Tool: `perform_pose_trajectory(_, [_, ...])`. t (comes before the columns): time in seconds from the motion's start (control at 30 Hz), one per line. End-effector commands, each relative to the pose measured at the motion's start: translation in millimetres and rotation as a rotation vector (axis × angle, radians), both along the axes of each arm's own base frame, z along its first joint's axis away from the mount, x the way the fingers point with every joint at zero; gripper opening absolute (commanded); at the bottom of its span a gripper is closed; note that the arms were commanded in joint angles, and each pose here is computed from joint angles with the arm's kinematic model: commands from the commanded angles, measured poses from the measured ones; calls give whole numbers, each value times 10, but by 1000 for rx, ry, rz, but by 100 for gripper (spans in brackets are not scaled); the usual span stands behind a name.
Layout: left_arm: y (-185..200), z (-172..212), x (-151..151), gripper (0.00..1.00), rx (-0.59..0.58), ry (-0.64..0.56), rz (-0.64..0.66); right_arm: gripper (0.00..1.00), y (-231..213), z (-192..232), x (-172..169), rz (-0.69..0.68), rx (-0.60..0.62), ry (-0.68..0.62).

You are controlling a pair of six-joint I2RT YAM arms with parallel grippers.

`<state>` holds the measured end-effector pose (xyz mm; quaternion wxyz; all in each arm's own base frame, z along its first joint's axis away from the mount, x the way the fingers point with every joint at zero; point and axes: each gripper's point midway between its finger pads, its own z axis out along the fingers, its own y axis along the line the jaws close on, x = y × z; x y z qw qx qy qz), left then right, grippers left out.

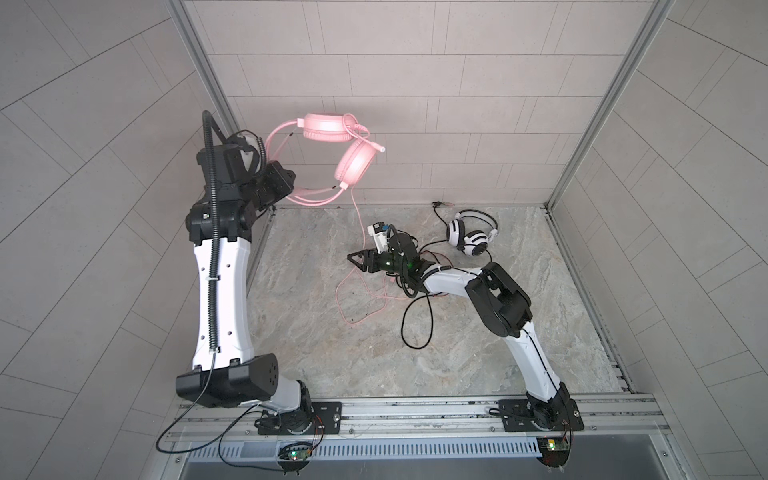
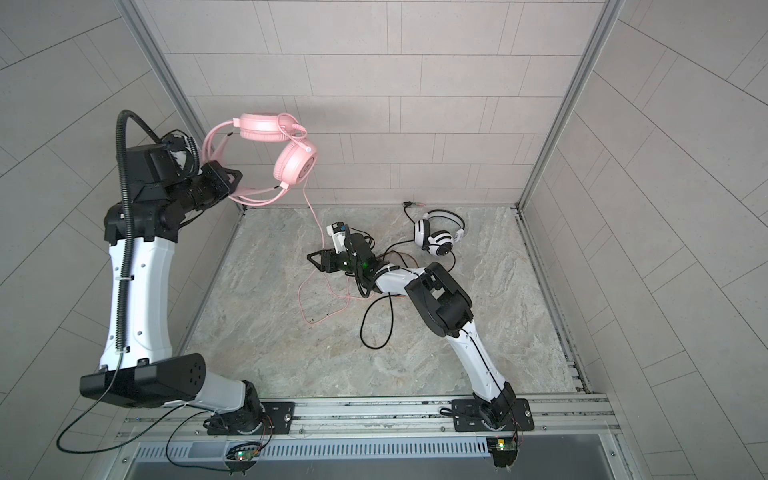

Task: Wrap the headphones
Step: 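Grasp the pink cable again with the right gripper while the left holds the headset up, then lift the pink cable with the right gripper while the left lowers the headset toward it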

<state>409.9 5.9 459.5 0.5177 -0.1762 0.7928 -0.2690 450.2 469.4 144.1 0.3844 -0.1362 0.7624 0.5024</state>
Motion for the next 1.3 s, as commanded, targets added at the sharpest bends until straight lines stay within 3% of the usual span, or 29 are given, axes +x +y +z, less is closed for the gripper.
perform_pose_trajectory(0.0, [32, 175, 74, 0, -77, -68, -2, 23, 65, 298, 44, -26, 60, -48])
perform_pose_trajectory(0.03, [54, 164, 87, 0, -85, -65, 3, 14, 74, 316, 13, -14, 49, -49])
perform_pose_trajectory(0.07, [85, 140, 106, 0, -90, -59, 11, 11, 72, 328, -41, 1, 28, -54])
perform_pose_trajectory(0.2, [248, 38, 167, 0, -98, -37, 78, 6, -117, 283, -283, 14, -110, -55])
perform_pose_trajectory(0.43, [544, -119, 330, 0, -163, -57, 240, 4, -595, 167, -1051, 142, -577, -42])
perform_pose_trajectory(0.6, [611, -277, 436, 0, -142, -25, 288, 4, -898, 456, -1649, 239, -857, -140])
perform_pose_trajectory(0.7, [595, -496, 440, 0, 2, 57, 314, 4, -994, 869, -1934, 279, -972, -250])
perform_pose_trajectory(0.8, [520, -718, 431, 0, 223, 138, 335, 4, -1051, 1347, -2130, 293, -1012, -352])
perform_pose_trajectory(0.9, [380, -946, 490, 0, 332, 209, 313, 4, -1128, 1794, -2243, 280, -1037, -433])
perform_pose_trajectory(1.1, [-140, -1312, 562, 0, 576, 329, 80, 5, -1413, 2457, -2158, 161, -1110, -549])
perform_pose_trajectory(1.27, [-576, -1537, 387, 0, 660, 350, -181, 5, -1775, 2767, -1902, -3, -1127, -566])
